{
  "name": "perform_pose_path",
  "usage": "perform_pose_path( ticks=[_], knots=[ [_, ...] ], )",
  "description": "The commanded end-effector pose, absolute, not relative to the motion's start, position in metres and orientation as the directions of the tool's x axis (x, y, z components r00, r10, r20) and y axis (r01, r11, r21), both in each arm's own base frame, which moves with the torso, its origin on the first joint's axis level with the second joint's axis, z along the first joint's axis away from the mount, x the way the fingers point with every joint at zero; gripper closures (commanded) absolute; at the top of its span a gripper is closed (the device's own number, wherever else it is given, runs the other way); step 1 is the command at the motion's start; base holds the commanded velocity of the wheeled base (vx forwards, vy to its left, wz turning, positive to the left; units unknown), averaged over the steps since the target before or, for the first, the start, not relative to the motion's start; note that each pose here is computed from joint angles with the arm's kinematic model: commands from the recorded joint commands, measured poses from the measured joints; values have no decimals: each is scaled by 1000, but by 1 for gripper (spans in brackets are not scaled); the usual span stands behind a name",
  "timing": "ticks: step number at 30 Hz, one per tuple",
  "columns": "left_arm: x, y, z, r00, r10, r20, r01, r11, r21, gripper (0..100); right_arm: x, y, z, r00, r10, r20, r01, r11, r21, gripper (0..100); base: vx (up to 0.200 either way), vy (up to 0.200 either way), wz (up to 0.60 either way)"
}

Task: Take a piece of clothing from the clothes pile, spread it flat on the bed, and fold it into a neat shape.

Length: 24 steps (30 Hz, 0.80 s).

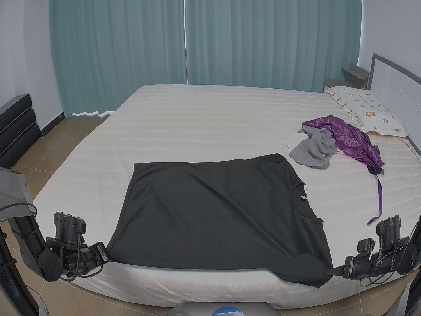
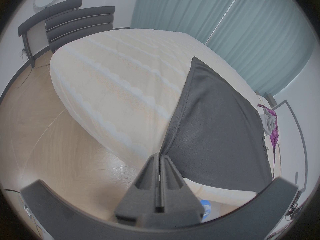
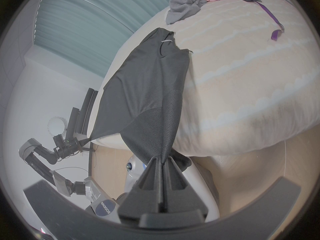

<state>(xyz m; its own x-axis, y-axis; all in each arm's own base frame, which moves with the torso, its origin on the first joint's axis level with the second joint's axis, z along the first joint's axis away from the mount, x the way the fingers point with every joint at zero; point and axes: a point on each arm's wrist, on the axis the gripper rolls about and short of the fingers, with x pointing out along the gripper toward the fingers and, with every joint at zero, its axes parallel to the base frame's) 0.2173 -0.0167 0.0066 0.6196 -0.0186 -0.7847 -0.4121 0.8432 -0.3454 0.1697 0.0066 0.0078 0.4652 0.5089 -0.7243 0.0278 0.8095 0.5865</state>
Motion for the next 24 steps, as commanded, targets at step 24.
perform_pose_path(
  ticks=[24],
  knots=[
    [193, -14, 11, 592, -14, -806, -328, 909, -257, 100, 139, 2, 21, 411, 472, -780, 47, 843, 535, 100, 0, 0, 0]
  ],
)
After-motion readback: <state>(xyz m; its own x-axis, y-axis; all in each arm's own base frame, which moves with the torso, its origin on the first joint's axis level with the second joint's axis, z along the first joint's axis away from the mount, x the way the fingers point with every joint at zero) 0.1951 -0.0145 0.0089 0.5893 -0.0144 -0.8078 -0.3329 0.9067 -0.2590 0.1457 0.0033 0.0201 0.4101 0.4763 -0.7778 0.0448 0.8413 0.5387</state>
